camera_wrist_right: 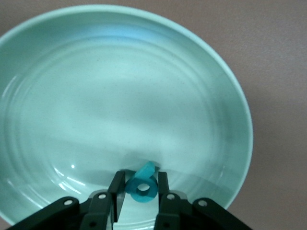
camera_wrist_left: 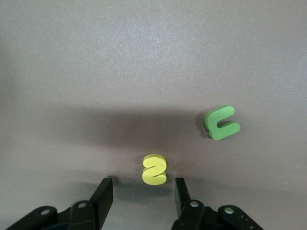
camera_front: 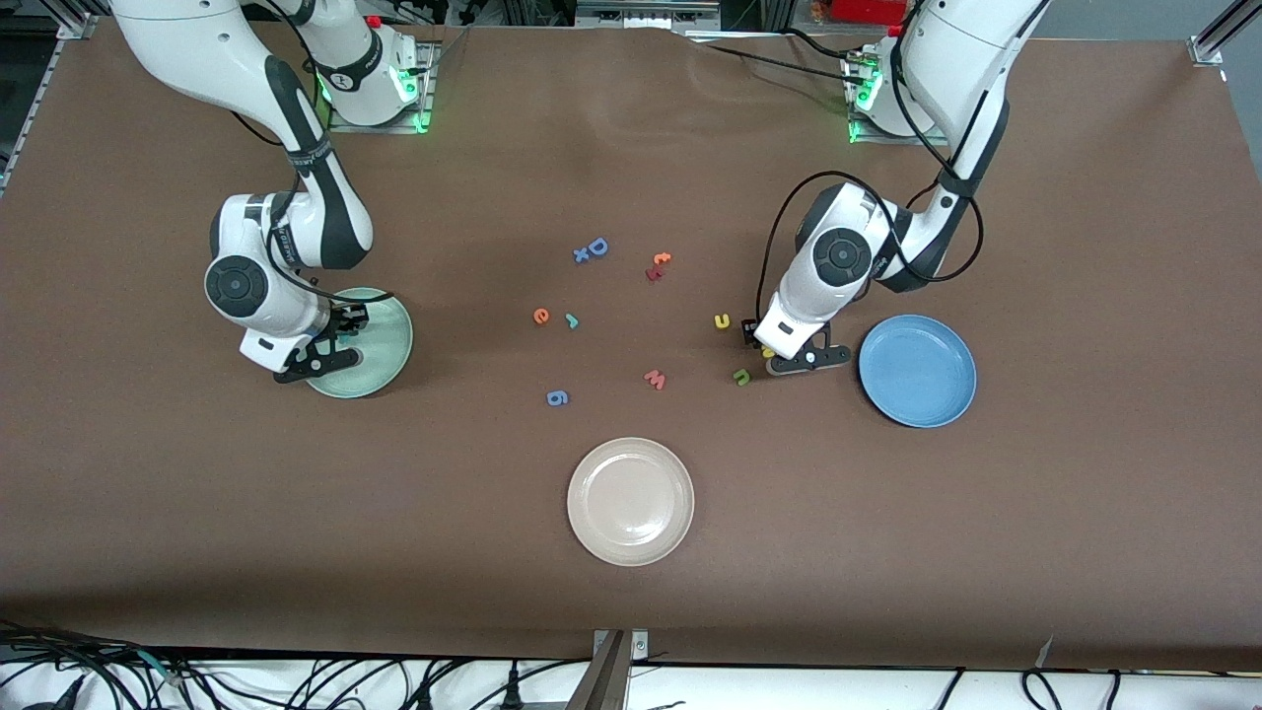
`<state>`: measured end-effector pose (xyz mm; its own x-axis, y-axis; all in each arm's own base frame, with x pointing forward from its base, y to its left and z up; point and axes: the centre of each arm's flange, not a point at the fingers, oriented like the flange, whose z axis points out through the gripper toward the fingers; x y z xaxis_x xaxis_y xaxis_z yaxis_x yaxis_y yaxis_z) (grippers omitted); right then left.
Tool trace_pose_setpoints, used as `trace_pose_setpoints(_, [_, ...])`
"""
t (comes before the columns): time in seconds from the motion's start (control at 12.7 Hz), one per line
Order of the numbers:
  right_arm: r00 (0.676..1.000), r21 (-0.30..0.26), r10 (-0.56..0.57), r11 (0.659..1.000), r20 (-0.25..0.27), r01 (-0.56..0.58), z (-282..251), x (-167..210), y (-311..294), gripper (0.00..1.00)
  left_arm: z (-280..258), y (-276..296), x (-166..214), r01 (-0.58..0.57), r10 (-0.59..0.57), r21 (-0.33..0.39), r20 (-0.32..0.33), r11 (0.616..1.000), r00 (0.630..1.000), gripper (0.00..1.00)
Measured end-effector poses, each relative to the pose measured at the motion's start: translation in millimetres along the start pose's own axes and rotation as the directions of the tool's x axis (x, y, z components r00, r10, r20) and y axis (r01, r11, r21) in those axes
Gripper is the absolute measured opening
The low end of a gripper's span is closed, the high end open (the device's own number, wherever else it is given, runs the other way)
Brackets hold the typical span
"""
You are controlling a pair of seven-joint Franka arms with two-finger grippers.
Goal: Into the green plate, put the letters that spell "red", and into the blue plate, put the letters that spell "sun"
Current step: 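Drop the teal 6 on the green plate while the left grasps yellow 2, then grasp the orange e with the right gripper while the left drops yellow 2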
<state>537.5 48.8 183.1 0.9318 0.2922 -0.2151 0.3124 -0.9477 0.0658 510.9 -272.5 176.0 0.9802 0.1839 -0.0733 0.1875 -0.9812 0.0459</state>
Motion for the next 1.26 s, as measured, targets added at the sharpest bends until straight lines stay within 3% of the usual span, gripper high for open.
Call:
trace_pose_setpoints(0.24, [1.000,-0.001,0.000,1.000,-0.013,0.000,-10,6,1,0.67,-2,2,2,-0.001,0.000,-0.011,-0.014,1.000,1.000,0.61])
trace_pose_setpoints(0.39, [1.000,0.007,-0.003,1.000,0.007,0.003,-33,14,1,0.89,3,5,1,-0.005,0.005,-0.019,-0.026,1.000,1.000,0.61])
trace_pose_setpoints(0.47, [1.000,0.017,0.004,1.000,0.029,-0.004,-51,20,-2,0.90,7,5,0,-0.007,0.007,-0.018,-0.027,1.000,1.000,0.61])
trace_pose_setpoints(0.79, [0.992,0.051,0.111,0.992,0.055,-0.114,-113,45,-61,0.74,7,5,1,-0.009,0.009,-0.016,-0.031,1.000,0.999,0.60])
trace_pose_setpoints(0.95, [0.984,0.053,0.172,0.983,0.050,-0.174,-120,49,-91,0.71,6,2,4,-0.027,0.027,0.000,-0.044,1.000,0.999,0.46])
trace_pose_setpoints(1.03, [0.980,0.056,0.194,0.979,0.049,-0.197,-122,49,-102,0.71,6,1,4,-0.034,0.034,0.005,-0.048,0.999,0.998,0.46])
trace_pose_setpoints(1.18, [0.969,0.064,0.241,0.968,0.049,-0.244,-124,50,-134,0.71,2,3,6,-0.037,0.037,0.002,-0.056,0.999,0.998,0.25])
trace_pose_setpoints(1.26, [0.962,0.072,0.271,0.959,0.042,-0.274,-126,50,-156,0.70,2,2,6,-0.037,0.037,0.003,-0.057,0.999,0.998,0.23])
